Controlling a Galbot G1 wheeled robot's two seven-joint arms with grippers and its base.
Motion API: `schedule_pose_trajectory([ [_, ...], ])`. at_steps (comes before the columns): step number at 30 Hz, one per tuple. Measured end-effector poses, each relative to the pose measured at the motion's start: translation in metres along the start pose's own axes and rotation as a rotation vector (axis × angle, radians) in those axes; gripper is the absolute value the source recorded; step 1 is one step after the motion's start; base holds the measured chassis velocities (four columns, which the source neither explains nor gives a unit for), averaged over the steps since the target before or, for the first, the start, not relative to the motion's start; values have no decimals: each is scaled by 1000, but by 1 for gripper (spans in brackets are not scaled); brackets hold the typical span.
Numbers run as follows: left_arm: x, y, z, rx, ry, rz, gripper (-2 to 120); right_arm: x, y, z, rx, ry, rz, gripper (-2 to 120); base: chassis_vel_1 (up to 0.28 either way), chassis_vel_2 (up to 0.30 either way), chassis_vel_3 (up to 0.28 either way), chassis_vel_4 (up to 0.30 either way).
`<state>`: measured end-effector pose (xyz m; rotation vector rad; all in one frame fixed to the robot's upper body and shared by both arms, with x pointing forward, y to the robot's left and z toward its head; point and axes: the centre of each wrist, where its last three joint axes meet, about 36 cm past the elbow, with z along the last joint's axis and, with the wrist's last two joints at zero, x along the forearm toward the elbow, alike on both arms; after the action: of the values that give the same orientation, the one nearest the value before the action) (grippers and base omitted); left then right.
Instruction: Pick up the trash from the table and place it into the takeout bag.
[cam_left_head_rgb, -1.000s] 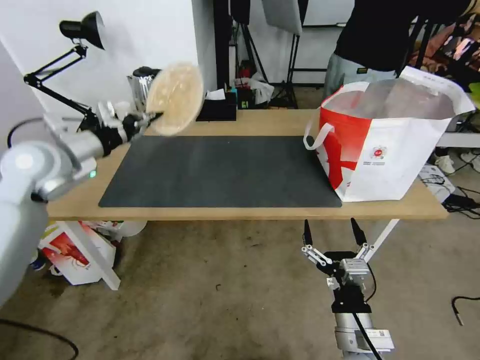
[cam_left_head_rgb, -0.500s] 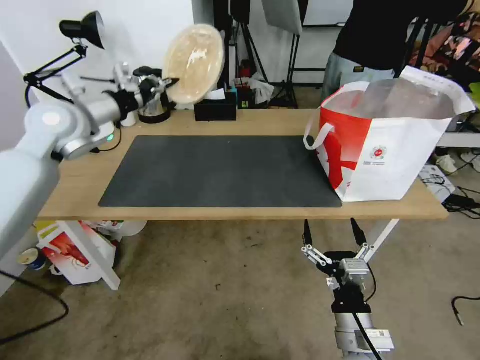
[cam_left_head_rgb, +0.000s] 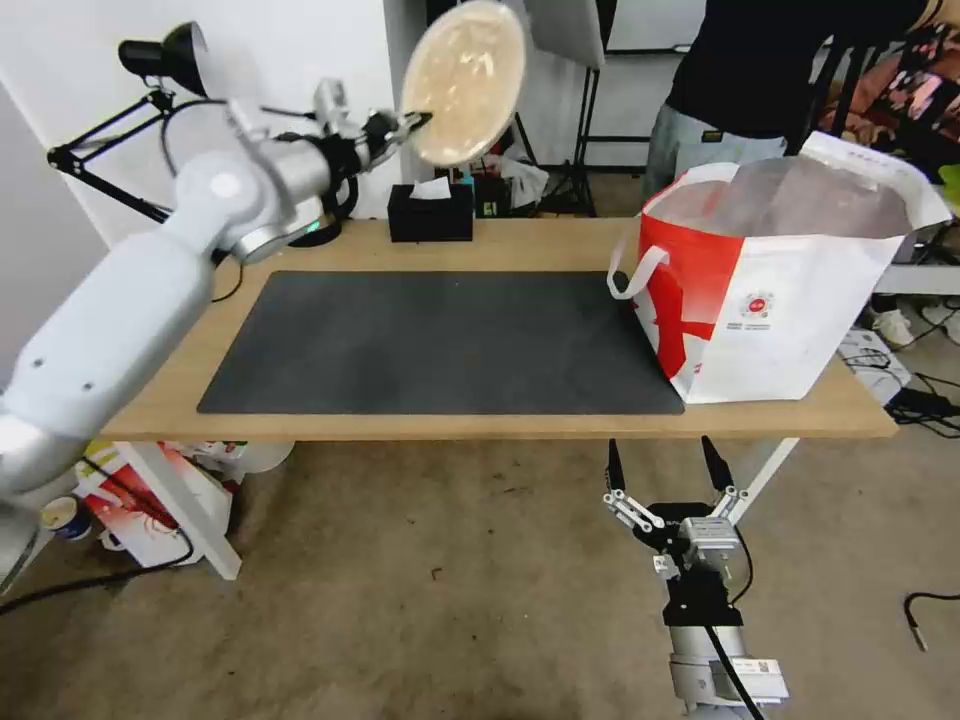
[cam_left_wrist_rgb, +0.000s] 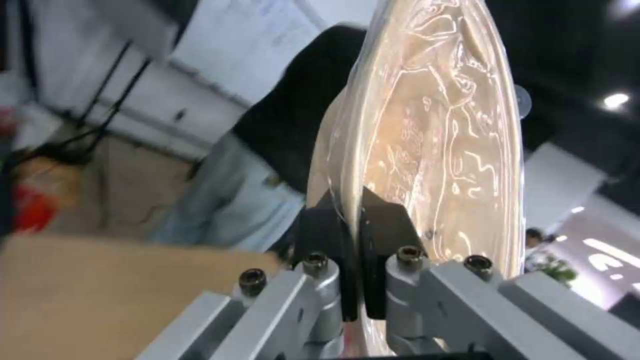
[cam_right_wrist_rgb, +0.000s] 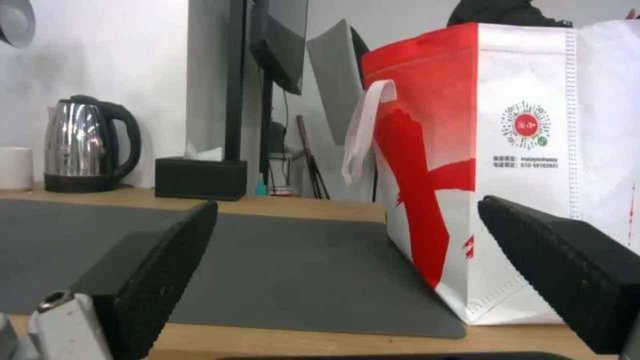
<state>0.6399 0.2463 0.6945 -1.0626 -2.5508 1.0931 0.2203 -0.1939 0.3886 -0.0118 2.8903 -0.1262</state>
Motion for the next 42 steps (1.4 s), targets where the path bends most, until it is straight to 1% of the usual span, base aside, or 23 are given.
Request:
schedule_pose_trajectory([
  [2,-25,0,9,-8,-17,53,1,0,0,0,0,0,0,100,0,0,0,0],
  [3,-25,0,9,-8,-17,53,1,0,0,0,0,0,0,100,0,0,0,0],
  [5,-48,-5,13,-11,-19,91,1,0,0,0,0,0,0,100,0,0,0,0],
  [7,-66,-10,18,-10,-15,113,1,0,0,0,0,0,0,100,0,0,0,0],
  [9,-66,-10,18,-10,-15,113,1,0,0,0,0,0,0,100,0,0,0,0],
  [10,-75,-12,22,-11,-7,127,1,0,0,0,0,0,0,100,0,0,0,0],
  [11,-99,-15,32,-23,17,135,1,0,0,0,0,0,0,100,0,0,0,0],
  [13,-110,-16,36,-32,29,128,1,0,0,0,0,0,0,100,0,0,0,0],
  [15,-113,-17,38,-35,34,126,1,0,0,0,0,0,0,100,0,0,0,0],
  [16,-126,-22,44,-50,58,123,1,0,0,0,0,0,0,100,0,0,0,0],
  [17,-126,-22,44,-50,58,123,1,0,0,0,0,0,0,100,0,0,0,0],
  [20,-144,-26,57,-78,105,118,1,0,0,0,0,0,0,100,0,0,0,0],
  [21,-144,-26,57,-78,105,118,1,0,0,0,0,0,0,100,0,0,0,0],
  [23,-157,-32,63,-93,125,116,1,0,0,0,0,0,0,100,0,0,0,0],
  [25,-161,-34,65,-98,131,116,1,0,0,0,0,0,0,100,0,0,0,0],
  [27,-173,-38,71,-112,151,118,1,0,0,0,0,0,0,100,0,0,0,0],
  [31,-184,-40,78,-121,167,113,1,0,0,0,0,0,0,100,0,0,0,0],
  [33,-190,-47,86,-123,181,123,1,0,0,0,0,0,0,100,0,0,0,0],
  [34,-190,-47,86,-123,181,123,1,0,0,0,0,0,0,100,0,0,0,0],
  [37,-201,-53,93,-139,200,127,1,0,0,0,0,0,0,100,0,0,0,0],
  [40,-209,-58,95,-146,202,123,1,0,0,0,0,0,0,100,0,0,0,0],
  [42,-219,-64,101,-160,213,120,1,0,0,0,0,0,0,100,0,0,0,0],
])
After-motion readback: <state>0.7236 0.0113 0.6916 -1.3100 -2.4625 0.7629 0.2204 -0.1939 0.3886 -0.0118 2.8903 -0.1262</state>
